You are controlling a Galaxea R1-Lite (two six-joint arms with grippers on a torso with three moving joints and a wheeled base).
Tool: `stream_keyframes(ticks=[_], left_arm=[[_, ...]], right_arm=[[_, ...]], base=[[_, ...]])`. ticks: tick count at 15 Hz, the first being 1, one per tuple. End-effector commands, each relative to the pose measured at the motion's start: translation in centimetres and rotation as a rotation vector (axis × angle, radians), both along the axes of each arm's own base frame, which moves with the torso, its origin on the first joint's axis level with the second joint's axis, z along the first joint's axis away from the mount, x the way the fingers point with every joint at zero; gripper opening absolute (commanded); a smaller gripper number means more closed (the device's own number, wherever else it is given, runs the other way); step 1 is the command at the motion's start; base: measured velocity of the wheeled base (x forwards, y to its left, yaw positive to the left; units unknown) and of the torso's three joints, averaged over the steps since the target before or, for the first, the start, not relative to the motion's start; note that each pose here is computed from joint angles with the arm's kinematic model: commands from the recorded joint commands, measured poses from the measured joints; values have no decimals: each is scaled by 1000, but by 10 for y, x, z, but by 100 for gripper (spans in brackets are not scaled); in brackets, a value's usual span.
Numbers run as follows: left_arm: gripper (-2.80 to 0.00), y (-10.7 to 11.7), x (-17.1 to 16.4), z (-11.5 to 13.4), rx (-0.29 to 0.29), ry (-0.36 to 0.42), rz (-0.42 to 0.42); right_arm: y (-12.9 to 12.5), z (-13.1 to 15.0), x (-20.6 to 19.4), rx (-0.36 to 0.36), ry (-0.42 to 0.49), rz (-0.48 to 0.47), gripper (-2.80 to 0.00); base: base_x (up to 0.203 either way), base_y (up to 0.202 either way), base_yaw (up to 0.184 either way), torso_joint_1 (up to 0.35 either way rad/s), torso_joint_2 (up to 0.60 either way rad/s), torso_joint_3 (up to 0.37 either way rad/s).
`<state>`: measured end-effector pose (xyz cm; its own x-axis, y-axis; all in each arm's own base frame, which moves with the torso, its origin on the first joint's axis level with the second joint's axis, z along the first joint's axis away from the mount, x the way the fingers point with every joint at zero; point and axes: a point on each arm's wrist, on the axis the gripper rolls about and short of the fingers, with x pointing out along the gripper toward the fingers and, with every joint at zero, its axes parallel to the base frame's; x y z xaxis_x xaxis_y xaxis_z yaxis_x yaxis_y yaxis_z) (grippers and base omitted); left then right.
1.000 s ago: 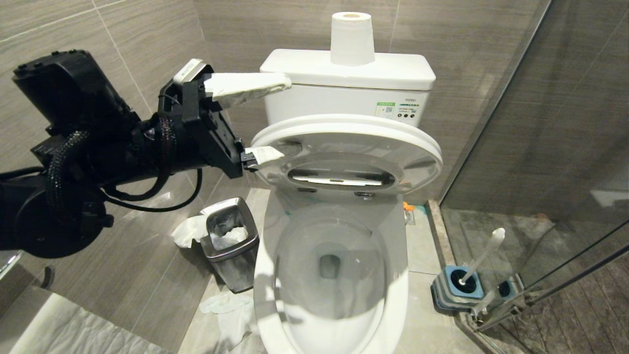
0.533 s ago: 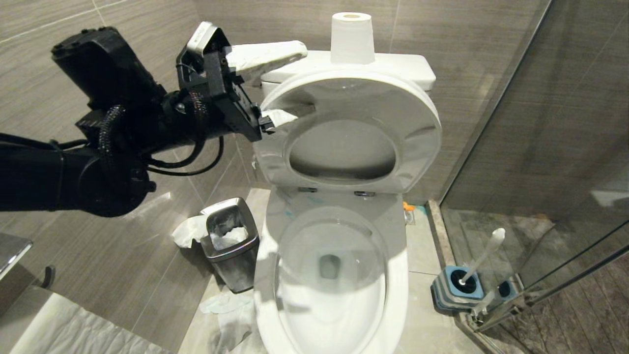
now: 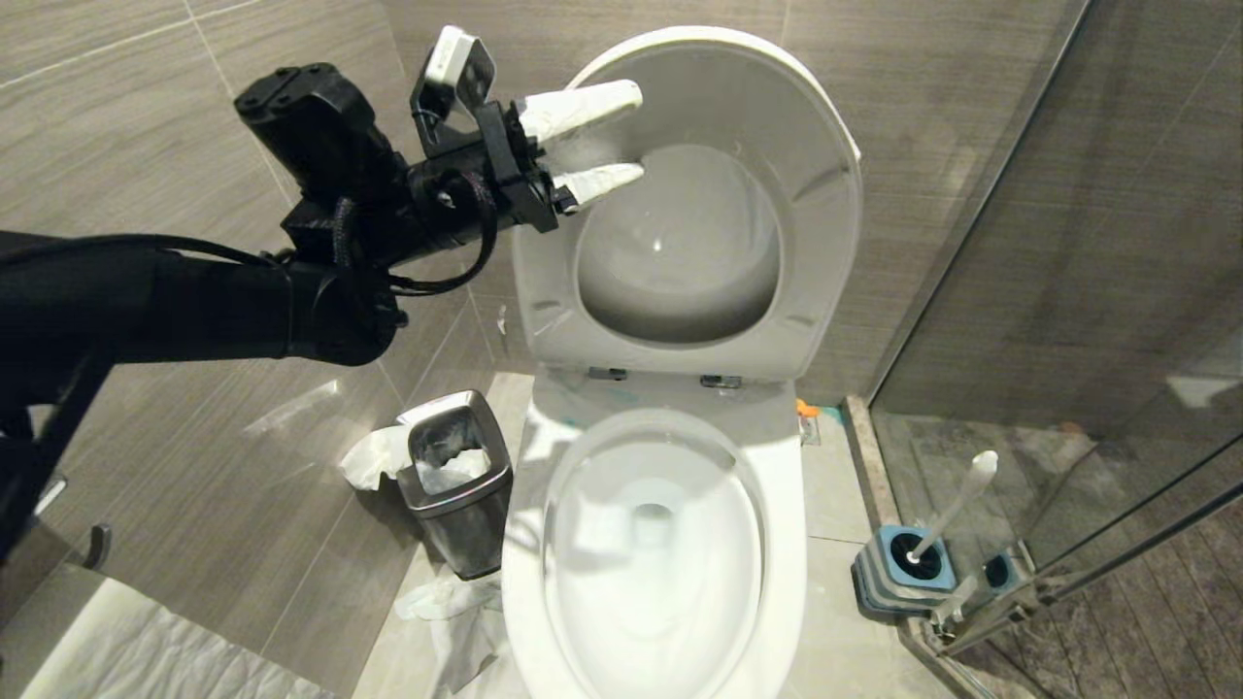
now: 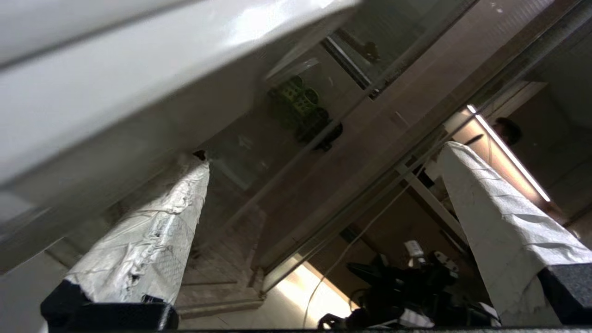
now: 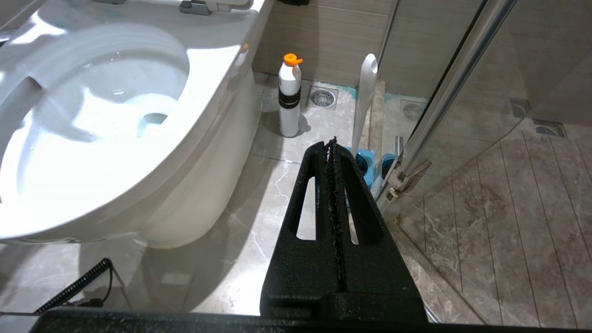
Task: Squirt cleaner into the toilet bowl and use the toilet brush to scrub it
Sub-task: Use the left hand to lift the toilet lid slightly
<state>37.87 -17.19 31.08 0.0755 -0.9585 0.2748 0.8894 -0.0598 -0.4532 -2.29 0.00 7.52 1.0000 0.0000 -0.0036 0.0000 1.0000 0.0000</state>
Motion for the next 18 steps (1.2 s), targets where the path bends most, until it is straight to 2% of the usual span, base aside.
stream_keyframes(ticks=[1, 3, 4, 6, 10, 12, 15, 18], left_arm=[[0, -5, 24, -12, -7, -12, 11], [0, -4, 37, -7, -30, -49, 48], [0, -2, 43, -8, -23, -52, 69], [0, 2, 56, -24, 15, -60, 116], [0, 6, 72, -47, 43, -99, 167], [0, 7, 79, -55, 35, -116, 244], [0, 6, 90, -74, 60, -199, 339], [0, 3, 92, -78, 45, -206, 414]], right_arm=[[0, 0, 0, 0, 1, 0, -280], [0, 0, 0, 0, 0, 0, -280], [0, 0, 0, 0, 0, 0, -280], [0, 0, 0, 0, -1, 0, -280], [0, 0, 0, 0, 1, 0, -280], [0, 0, 0, 0, 1, 0, -280], [0, 0, 0, 0, 0, 0, -280], [0, 0, 0, 0, 0, 0, -280]], base=[[0, 0, 0, 0, 0, 0], [0, 0, 0, 0, 0, 0], [0, 0, 0, 0, 0, 0], [0, 0, 0, 0, 0, 0], [0, 0, 0, 0, 0, 0], [0, 0, 0, 0, 0, 0], [0, 0, 0, 0, 0, 0], [0, 0, 0, 0, 0, 0]])
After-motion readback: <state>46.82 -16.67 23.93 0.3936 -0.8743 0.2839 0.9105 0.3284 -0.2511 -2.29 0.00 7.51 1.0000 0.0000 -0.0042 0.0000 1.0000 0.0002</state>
